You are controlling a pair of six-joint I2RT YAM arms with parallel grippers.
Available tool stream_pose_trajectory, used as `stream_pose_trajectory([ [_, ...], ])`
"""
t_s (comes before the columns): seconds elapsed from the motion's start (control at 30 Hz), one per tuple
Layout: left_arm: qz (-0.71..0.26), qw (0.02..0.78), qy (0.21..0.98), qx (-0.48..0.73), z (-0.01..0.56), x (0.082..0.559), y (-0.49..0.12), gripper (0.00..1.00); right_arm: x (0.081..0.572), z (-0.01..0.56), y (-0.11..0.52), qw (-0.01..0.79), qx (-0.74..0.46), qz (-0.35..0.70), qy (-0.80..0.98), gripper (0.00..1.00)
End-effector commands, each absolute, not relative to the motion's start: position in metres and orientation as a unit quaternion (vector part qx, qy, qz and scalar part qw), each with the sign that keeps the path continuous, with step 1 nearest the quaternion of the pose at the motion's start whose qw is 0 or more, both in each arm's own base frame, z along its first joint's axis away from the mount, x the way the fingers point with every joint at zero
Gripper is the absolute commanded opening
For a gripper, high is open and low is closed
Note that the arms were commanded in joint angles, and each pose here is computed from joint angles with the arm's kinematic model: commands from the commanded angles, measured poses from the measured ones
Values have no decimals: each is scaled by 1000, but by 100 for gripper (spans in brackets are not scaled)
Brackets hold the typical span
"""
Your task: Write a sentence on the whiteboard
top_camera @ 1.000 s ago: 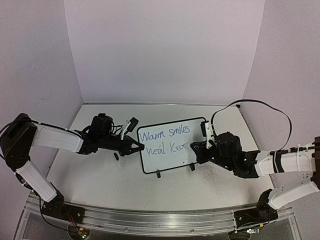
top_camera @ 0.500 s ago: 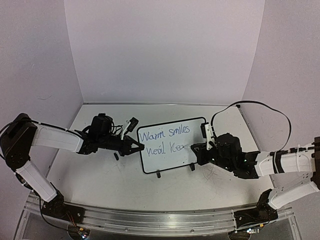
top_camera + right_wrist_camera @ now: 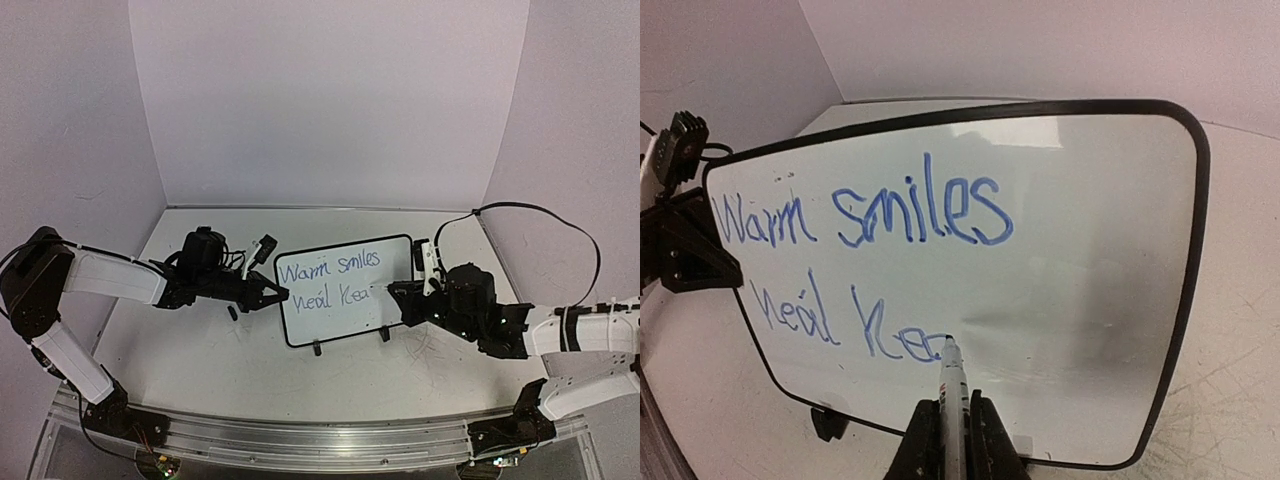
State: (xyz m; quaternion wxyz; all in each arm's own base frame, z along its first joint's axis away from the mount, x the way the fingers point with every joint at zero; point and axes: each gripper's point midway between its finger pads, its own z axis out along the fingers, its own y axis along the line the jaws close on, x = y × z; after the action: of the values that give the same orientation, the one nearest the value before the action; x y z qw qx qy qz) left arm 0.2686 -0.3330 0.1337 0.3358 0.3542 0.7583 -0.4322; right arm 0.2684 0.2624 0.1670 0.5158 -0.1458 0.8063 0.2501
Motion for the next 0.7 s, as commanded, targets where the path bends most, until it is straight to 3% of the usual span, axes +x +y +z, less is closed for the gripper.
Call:
stream_pose_trajectory([
  [0.0, -358, 364, 791, 336, 120, 295, -317, 0, 277, 184, 272, 534, -148, 260, 791, 0],
  [0.67, -357, 366, 791, 337, 121, 294, -316, 0, 290, 171, 263, 537, -123, 221, 805, 0],
])
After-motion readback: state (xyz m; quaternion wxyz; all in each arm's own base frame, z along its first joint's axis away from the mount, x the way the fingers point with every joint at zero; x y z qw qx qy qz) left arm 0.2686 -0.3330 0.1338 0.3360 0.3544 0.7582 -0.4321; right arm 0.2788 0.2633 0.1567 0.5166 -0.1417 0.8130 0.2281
